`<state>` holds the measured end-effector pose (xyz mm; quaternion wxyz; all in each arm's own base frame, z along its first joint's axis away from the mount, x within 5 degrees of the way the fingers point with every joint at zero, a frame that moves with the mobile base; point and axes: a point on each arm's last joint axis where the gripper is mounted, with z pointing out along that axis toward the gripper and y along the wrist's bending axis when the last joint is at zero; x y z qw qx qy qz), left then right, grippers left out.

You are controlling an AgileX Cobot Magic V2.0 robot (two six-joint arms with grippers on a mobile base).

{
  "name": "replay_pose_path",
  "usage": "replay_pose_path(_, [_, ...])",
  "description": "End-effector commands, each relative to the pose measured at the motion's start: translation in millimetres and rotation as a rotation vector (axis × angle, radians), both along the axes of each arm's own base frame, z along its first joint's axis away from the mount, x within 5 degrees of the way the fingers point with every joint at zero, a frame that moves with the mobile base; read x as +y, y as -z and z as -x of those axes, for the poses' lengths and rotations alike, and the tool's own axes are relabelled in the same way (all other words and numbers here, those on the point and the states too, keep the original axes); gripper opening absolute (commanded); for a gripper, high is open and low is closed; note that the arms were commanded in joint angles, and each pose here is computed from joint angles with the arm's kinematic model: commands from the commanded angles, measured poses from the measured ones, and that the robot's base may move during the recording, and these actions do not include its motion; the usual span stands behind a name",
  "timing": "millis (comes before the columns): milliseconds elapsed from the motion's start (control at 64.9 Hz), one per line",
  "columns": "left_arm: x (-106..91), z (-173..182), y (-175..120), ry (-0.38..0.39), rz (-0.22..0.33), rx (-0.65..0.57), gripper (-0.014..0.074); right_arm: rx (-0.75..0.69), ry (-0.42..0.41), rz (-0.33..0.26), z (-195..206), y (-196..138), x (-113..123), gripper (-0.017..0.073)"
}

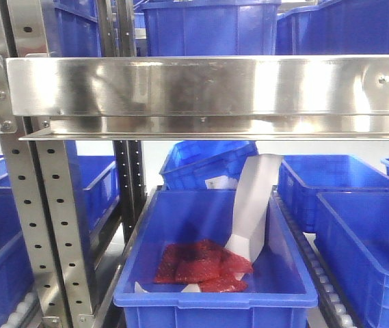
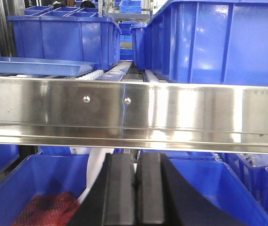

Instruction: Grab blue tray and place on right shelf

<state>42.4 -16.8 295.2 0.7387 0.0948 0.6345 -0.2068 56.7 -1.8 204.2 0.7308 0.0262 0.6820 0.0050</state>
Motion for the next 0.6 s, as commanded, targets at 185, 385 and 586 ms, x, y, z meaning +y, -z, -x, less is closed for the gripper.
replay_pose_path(185, [-1.1,4.2,-15.5,0.034,0.040,-0.089,-0.0048,-0.121,0.009,0.010,4.1,-15.5,-0.4,0.0037])
replay_pose_path(385, [-0.3,4.6,-15.1,0.022,0.015,-0.097,-0.0048,-0.121,0.009,0.010,4.1,-15.5,-0.4,0.0037])
replay_pose_path(586, [-1.4,-3.7,19.0,-0.068,-0.157,-0.053,-0.0048,-0.120,0.009,0.010,4.1,-15.4,-0.4,0.0037])
